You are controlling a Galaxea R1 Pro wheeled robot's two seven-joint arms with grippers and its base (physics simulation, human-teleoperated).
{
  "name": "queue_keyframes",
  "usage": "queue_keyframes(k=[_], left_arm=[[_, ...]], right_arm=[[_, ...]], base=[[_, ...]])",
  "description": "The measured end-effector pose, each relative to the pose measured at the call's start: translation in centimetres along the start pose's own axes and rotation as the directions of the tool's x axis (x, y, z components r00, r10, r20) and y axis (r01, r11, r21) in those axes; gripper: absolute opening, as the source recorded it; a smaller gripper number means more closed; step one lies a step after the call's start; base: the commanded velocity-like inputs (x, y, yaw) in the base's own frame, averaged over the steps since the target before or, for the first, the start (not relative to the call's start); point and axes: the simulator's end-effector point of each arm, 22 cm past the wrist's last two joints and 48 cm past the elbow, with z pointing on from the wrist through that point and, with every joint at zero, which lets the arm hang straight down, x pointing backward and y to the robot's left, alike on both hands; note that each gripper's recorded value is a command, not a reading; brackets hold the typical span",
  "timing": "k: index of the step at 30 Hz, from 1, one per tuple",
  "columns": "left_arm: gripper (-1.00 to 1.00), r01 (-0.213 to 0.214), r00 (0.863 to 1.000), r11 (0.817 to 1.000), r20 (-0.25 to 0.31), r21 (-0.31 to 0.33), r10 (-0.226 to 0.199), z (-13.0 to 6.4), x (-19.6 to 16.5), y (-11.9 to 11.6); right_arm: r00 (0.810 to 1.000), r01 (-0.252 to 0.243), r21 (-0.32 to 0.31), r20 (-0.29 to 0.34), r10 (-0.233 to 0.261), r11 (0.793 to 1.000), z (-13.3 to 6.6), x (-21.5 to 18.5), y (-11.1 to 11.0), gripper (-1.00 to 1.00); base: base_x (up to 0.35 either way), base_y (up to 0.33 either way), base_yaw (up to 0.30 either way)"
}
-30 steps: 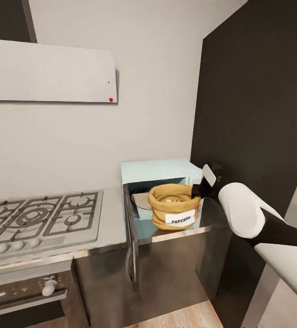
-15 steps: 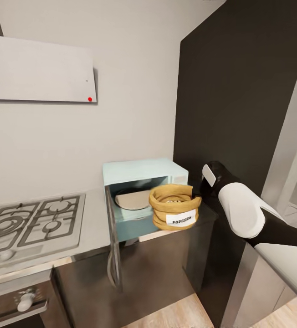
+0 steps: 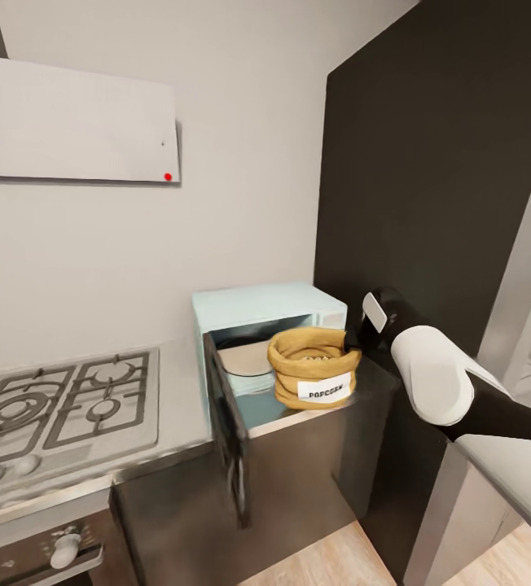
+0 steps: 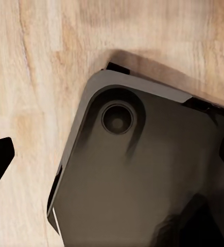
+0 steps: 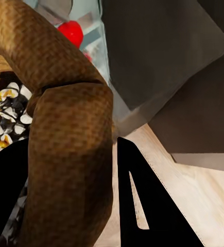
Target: In the kitchen, take the popcorn bag from the countertop, put it into the microwave, and heat it until the popcorn is cooked so the cooked popcorn ends up inside the bag.
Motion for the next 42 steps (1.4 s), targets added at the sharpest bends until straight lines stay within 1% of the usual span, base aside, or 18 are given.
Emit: queue_keyframes(k=[6, 8, 24, 35, 42], left_arm=[[1.00, 0.000, 1.000, 1.000, -0.002, -0.001, 0.000, 0.00, 0.10, 0.05], [1.00, 0.000, 1.000, 1.000, -0.002, 0.000, 0.000, -0.01, 0.13, 0.02], [1.00, 0.000, 1.000, 1.000, 0.000, -0.001, 0.000, 0.00, -0.01, 0.05], [1.00, -0.003, 1.000, 1.000, -0.001, -0.001, 0.003, 0.00, 0.01, 0.05], [1.00, -0.002, 1.000, 1.000, -0.001, -0.001, 0.002, 0.00, 0.03, 0.06]], right_arm=[[1.000, -0.002, 0.000, 0.000, 0.002, 1.000, 0.00, -0.02, -0.06, -1.00], [1.000, -0.004, -0.003, 0.001, 0.004, 1.000, -0.03, -0.04, -0.02, -1.00], [1.000, -0.005, -0.002, 0.002, 0.005, 1.000, -0.05, -0.10, -0.09, -1.00], [1.000, -0.005, 0.003, 0.001, 0.005, 1.000, -0.05, -0.08, -0.21, -1.00], [1.000, -0.014, 0.009, 0.020, 0.014, 1.000, -0.45, -0.74, -0.59, -1.00]], base=[[0.000, 0.316, 0.000], [0.000, 0.110, 0.000], [0.035, 0.005, 0.000], [0.000, 0.000, -0.206], [0.000, 0.000, -0.023]])
